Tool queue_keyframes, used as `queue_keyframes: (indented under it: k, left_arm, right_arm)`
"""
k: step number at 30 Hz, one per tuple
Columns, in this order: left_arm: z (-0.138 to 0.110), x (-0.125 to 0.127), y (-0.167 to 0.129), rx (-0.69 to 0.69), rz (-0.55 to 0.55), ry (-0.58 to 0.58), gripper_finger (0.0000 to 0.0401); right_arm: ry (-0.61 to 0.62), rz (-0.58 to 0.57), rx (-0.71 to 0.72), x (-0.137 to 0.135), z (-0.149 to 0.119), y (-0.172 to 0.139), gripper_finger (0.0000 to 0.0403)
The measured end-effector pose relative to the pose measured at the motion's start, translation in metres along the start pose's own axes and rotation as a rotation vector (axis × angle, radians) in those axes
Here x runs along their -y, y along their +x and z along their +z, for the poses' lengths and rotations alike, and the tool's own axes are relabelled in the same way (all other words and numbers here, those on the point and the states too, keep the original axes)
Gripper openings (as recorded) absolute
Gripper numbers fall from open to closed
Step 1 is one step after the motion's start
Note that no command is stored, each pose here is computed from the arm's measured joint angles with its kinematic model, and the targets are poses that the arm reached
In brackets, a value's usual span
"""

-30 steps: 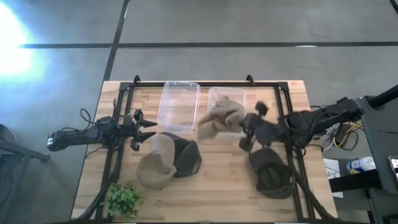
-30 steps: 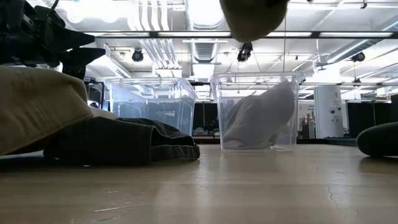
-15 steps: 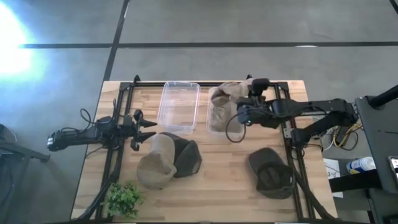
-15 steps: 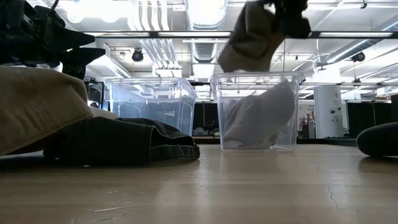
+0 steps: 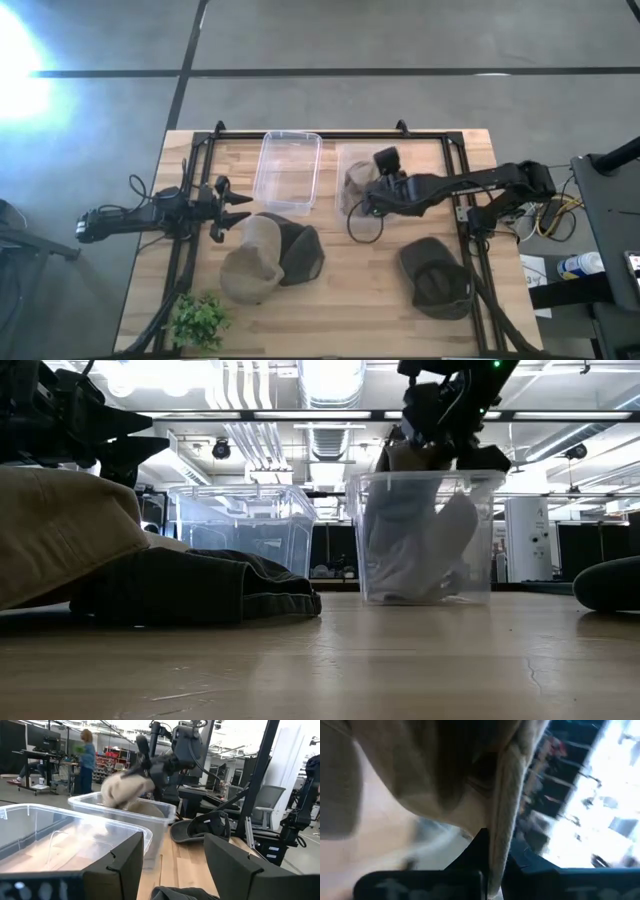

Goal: Pick & Place hat
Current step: Put the right brown cap into the right transparent bin, then move the brown cap to the center of the table

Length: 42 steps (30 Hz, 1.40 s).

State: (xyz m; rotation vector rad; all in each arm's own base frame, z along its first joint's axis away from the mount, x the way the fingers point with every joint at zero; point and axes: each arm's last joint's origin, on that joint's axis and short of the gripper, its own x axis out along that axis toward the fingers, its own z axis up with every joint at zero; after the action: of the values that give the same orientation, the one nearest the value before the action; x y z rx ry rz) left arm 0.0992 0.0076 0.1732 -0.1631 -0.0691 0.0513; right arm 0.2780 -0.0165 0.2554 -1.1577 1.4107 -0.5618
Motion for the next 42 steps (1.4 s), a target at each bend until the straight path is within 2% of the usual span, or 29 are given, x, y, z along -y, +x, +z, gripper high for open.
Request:
queue_keyframes:
  k: [6,10,17,22,28,31,34,37,39,42]
  left_arm:
    - [0.0,0.0,0.0,-0.001,0.0,-0.015,0.0202]
    - [0.0,0.0,0.0,0.0,0.0,-0.015,0.0202]
    - [0.0,0.0,0.0,0.0,0.0,-0.014,0.0202]
    - [0.0,0.0,0.0,0.0,0.0,-0.015,0.0202]
    - [0.0,0.0,0.0,0.005,-0.001,-0.019,0.0202]
    - [0.005,0.001,0.0,0.055,-0.016,-0.104,0.0202]
    - [0.01,0.002,-0.001,0.1,-0.031,-0.208,0.0202]
    - [0.011,0.002,-0.001,0.106,-0.035,-0.249,0.0202]
    - [0.01,0.002,-0.001,0.104,-0.035,-0.251,0.0202]
    - [0.01,0.002,-0.001,0.099,-0.032,-0.25,0.0202]
  right_arm:
    - [-0.094,0.03,0.007,-0.015,0.014,0.005,0.0013]
    - [-0.094,0.043,0.018,-0.015,0.018,0.006,0.0024]
    - [-0.082,0.115,0.118,-0.001,0.024,0.0,0.0072]
    - [-0.103,0.106,0.139,0.008,0.025,-0.005,0.0121]
    - [-0.212,0.107,0.184,0.014,0.023,-0.015,0.0162]
    - [-0.212,0.122,0.238,0.019,0.02,-0.024,0.0171]
    - [-0.187,0.146,0.305,0.023,0.016,-0.034,0.0174]
    - [-0.116,0.163,0.347,0.026,0.011,-0.044,0.0172]
    - [-0.029,0.174,0.359,0.028,0.007,-0.048,0.0171]
    - [0.205,0.225,0.371,0.031,0.002,-0.054,0.0172]
